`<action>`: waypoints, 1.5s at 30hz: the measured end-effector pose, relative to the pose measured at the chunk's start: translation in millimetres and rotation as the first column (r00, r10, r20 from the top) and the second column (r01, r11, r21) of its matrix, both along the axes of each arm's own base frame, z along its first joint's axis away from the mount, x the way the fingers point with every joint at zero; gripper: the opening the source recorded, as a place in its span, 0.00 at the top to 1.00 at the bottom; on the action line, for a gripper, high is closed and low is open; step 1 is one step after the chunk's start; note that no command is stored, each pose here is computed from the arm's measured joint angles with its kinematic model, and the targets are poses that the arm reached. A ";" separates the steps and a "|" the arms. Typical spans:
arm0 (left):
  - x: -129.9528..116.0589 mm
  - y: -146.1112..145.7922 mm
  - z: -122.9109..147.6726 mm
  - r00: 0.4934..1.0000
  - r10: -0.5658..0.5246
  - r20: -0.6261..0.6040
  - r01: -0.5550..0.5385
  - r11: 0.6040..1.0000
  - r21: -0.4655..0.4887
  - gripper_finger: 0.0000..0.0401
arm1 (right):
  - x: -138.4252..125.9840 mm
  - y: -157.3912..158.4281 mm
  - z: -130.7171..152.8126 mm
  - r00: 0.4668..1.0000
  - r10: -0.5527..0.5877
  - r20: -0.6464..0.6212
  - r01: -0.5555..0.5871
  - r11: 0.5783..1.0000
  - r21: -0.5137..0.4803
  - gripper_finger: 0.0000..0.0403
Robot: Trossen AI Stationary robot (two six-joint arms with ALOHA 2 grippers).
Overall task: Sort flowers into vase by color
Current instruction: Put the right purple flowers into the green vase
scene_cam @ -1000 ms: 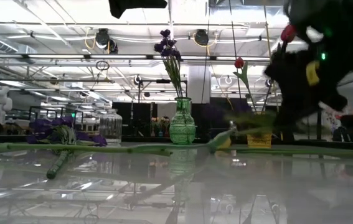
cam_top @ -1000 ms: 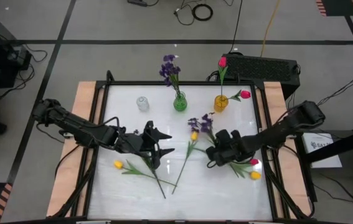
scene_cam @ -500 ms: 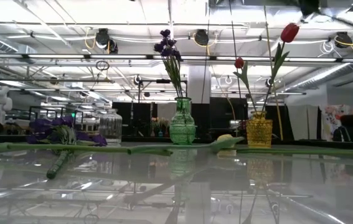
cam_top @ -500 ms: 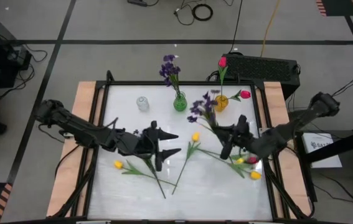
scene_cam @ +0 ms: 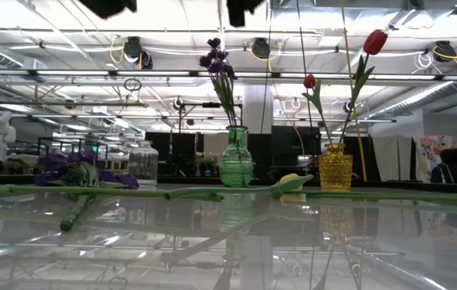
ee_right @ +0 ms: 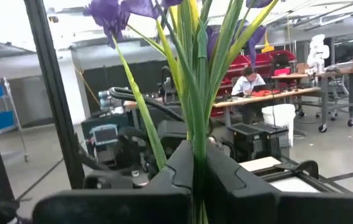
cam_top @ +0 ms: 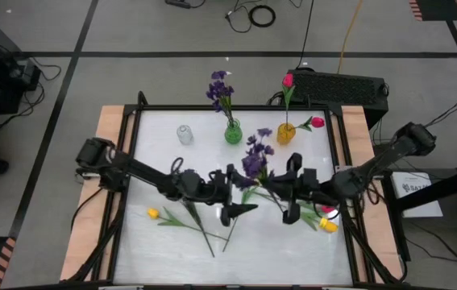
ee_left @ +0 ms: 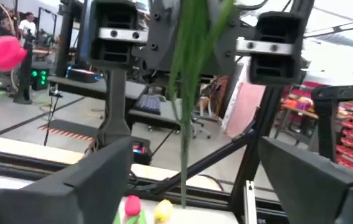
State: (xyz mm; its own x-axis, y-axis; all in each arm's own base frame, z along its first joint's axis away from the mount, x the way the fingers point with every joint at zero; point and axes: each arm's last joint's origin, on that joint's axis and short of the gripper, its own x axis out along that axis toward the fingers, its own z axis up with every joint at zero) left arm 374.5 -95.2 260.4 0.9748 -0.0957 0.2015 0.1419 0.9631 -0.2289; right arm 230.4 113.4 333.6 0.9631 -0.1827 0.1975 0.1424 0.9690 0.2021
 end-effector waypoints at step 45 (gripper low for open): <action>43.5 1.2 -49.0 0.999 -0.045 0.026 0.043 0.998 0.048 0.94 | 19.2 0.5 -15.1 0.999 -0.014 -0.029 0.011 0.995 -0.102 0.80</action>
State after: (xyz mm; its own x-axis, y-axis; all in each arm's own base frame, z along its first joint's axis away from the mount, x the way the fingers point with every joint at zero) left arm 418.0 -94.1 211.4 0.9636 -0.1486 0.2224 0.1901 0.9655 -0.1783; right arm 249.6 113.9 318.5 0.9667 -0.1747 0.1869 0.1587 0.9825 0.0979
